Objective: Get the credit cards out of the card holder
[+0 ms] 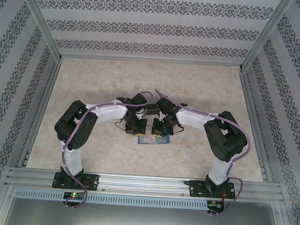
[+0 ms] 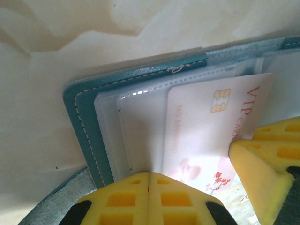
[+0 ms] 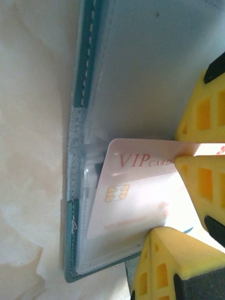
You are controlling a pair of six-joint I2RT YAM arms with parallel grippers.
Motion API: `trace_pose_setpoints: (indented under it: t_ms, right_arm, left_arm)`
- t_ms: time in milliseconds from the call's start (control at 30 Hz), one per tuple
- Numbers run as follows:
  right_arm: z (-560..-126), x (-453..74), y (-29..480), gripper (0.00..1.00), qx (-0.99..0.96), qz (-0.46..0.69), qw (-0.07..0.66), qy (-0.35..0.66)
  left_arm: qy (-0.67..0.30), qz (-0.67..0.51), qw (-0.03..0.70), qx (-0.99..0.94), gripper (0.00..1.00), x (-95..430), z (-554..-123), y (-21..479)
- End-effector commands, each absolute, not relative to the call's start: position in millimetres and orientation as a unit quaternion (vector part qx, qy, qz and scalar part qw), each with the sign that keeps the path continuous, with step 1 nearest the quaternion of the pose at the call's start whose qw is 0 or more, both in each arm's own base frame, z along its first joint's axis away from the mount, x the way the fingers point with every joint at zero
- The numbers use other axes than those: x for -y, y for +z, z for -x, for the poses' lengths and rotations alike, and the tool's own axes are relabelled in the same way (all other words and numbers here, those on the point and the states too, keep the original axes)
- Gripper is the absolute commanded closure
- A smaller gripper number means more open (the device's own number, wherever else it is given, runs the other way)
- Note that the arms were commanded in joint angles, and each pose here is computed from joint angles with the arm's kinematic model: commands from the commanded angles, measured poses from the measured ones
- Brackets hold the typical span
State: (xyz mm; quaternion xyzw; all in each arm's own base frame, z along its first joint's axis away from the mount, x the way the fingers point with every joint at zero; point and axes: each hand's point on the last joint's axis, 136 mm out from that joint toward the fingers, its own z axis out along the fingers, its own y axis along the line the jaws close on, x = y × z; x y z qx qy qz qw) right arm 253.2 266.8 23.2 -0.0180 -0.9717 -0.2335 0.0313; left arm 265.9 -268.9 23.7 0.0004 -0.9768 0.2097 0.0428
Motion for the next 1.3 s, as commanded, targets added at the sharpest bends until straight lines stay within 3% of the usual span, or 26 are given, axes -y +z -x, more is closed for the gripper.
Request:
trace_pose_setpoints:
  t_ms: [0, 300, 900, 1267]
  right_arm:
    - [-255.5, -265.5, 28.1, 0.9, 0.971, 0.019, 0.02, -0.238]
    - [-257.0, -262.2, 34.5, 1.0, 0.972, 0.012, 0.014, -0.236]
    - [-259.3, -212.2, 41.4, 1.0, 0.994, -0.012, -0.004, -0.113]
    - [-260.5, -211.8, 49.0, 1.0, 0.995, -0.019, -0.011, -0.102]
  left_arm:
    - [0.147, 0.01, 0.094, 0.985, 0.98, 251.7, -237.7, -11.9]
    - [0.147, 0.011, 0.094, 0.985, 0.98, 252.2, -238.4, -12.0]
    - [0.147, 0.013, 0.095, 0.984, 0.98, 252.9, -238.4, -12.4]
    - [0.146, 0.012, 0.096, 0.985, 0.98, 251.7, -237.5, -13.7]
